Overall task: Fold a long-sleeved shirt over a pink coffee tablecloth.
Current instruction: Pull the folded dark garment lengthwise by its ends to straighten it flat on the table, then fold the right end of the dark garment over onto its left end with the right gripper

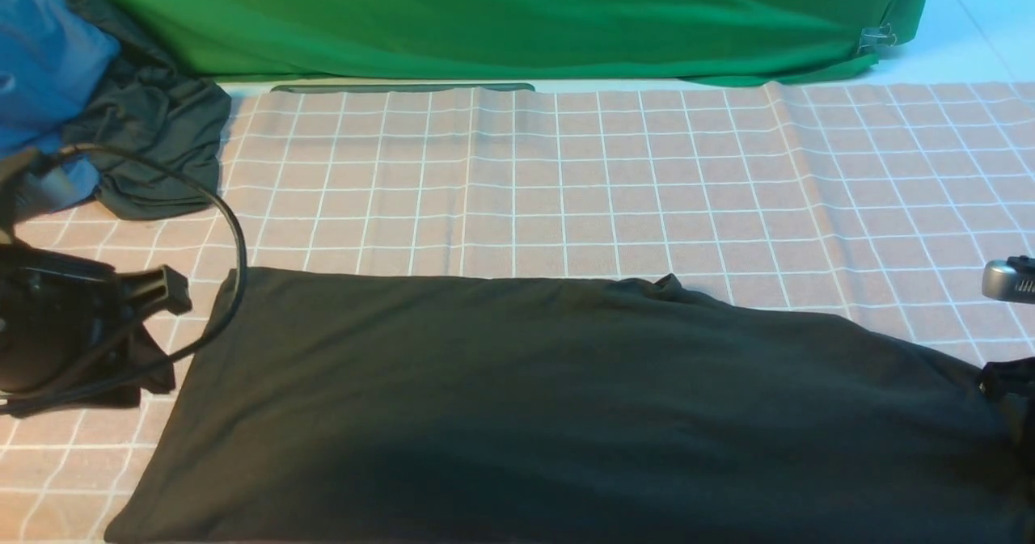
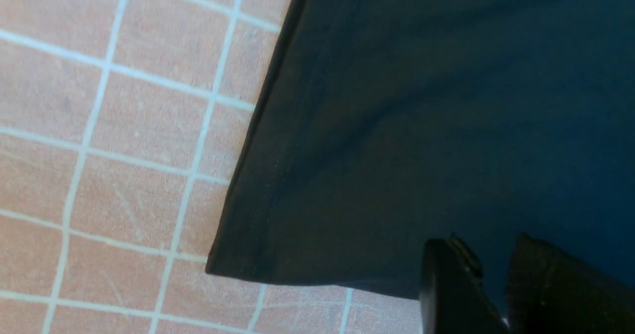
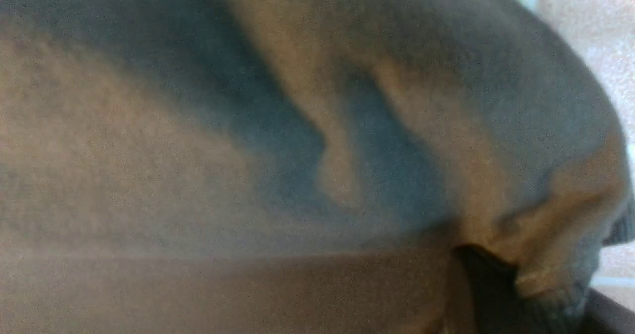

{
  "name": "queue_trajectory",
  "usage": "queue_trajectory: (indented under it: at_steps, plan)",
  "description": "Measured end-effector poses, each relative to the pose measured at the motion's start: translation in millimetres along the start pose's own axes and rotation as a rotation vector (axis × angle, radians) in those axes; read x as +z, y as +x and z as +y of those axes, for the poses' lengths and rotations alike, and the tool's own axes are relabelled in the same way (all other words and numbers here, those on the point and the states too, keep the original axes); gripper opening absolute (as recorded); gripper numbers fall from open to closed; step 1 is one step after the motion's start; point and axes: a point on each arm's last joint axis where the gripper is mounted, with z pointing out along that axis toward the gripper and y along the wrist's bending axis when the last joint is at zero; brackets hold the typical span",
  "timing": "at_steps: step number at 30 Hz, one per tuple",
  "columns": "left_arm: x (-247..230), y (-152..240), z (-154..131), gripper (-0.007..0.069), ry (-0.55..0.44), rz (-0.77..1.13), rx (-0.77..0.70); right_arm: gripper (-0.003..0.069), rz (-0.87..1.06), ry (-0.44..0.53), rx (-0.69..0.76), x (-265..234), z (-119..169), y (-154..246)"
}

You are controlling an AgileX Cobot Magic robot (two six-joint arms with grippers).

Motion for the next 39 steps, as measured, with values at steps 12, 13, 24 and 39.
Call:
queue_trajectory:
  at_steps: [12,13,24,39]
  plan:
    - [-17.7,6.6,-2.0,0.0155,0.026,-0.072,0.011,0.008,-0.275,-0.113,-0.069,-110.6,43.5,8.6]
    - [-17.8,6.5,-2.4,0.0155,0.03,-0.072,0.009,0.008,-0.314,-0.144,-0.089,-122.3,54.6,12.1]
    - [-18.0,6.7,-3.4,0.0156,0.041,-0.072,0.009,0.008,-0.483,-0.434,-0.27,-191.6,169.6,42.4]
    - [-18.7,7.5,-7.8,0.0157,0.09,-0.069,0.021,0.008,-0.429,-0.732,-0.302,-133.2,304.0,35.6]
